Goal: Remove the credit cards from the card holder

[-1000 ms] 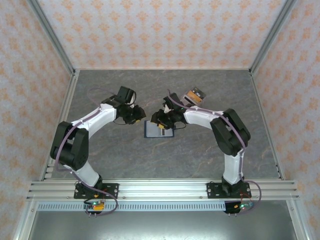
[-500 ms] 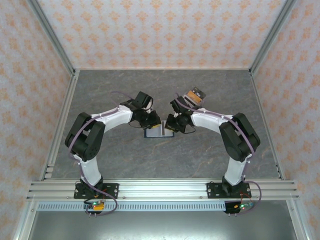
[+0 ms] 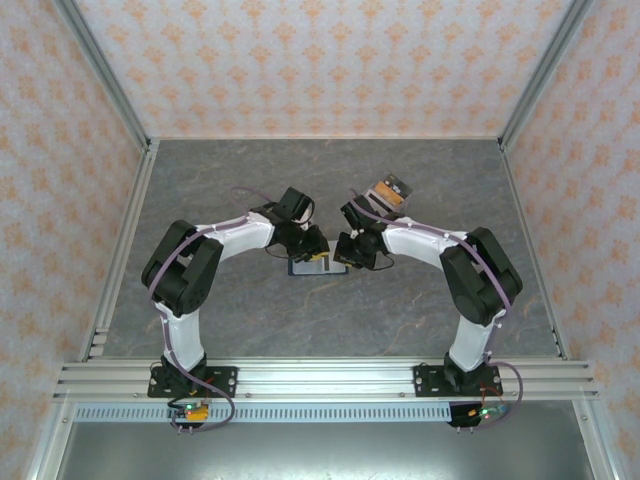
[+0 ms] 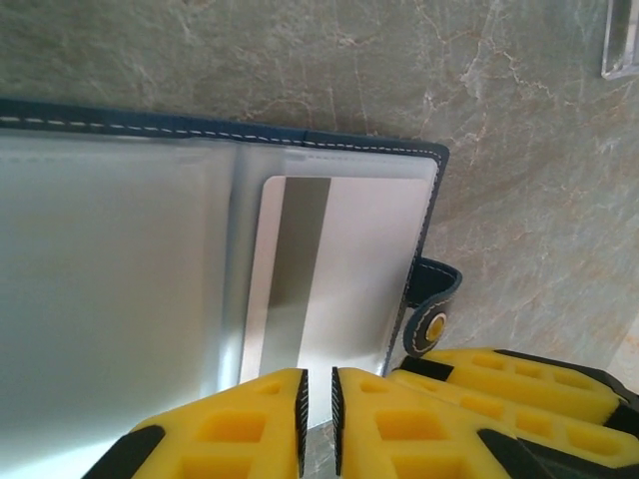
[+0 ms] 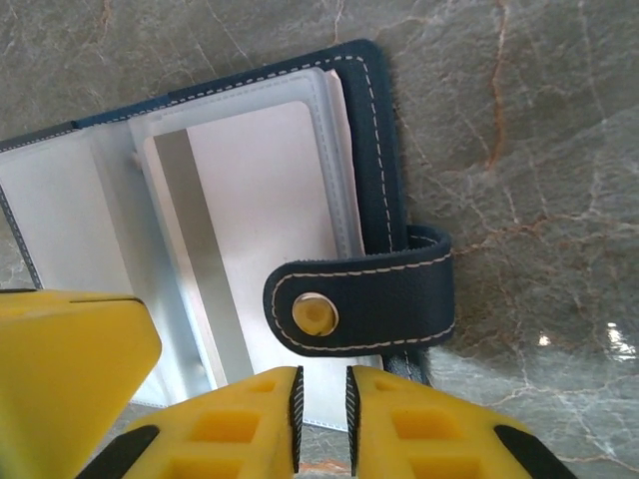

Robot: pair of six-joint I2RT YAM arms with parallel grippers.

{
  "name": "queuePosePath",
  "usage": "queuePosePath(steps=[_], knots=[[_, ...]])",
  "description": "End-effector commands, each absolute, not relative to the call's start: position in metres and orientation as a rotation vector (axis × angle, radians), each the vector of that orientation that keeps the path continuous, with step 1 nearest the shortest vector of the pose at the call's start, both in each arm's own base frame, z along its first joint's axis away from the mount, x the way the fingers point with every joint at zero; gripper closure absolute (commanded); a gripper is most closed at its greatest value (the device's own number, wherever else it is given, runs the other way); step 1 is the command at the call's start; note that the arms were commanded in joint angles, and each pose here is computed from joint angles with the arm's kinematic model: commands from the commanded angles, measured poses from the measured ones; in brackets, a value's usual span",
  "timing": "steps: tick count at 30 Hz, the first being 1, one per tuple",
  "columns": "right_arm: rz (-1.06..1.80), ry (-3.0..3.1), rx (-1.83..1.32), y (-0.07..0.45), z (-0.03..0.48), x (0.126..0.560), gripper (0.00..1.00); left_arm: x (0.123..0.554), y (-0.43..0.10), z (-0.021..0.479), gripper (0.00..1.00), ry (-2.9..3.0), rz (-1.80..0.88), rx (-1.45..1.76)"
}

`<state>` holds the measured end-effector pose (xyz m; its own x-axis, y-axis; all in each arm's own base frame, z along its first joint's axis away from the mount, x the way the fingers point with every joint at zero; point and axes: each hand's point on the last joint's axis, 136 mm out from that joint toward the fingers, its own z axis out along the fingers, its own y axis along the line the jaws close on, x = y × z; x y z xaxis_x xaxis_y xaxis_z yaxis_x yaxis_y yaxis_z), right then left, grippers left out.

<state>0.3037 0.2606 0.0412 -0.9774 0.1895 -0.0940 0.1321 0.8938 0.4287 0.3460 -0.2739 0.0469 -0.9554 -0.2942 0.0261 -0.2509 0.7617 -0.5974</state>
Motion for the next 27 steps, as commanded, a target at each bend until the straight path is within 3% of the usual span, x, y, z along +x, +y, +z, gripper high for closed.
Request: queuePosePath(steps=[1,17,27], knots=[[0.604,2.931,0.239,0.259,0.04,0.306,0.78,0.346,-0.267,0.045,0.8,2.898,-0.88,-0.437],[0.61,2.961,0.238,0.265,0.029,0.308,0.77,0.342,-0.248,0.03,0.73,2.915,-0.853,-0.485],[0.741,2.982,0.224,0.283,0.025,0.307,0.75,0.344,-0.248,0.022,0.73,2.888,-0.971,-0.5]])
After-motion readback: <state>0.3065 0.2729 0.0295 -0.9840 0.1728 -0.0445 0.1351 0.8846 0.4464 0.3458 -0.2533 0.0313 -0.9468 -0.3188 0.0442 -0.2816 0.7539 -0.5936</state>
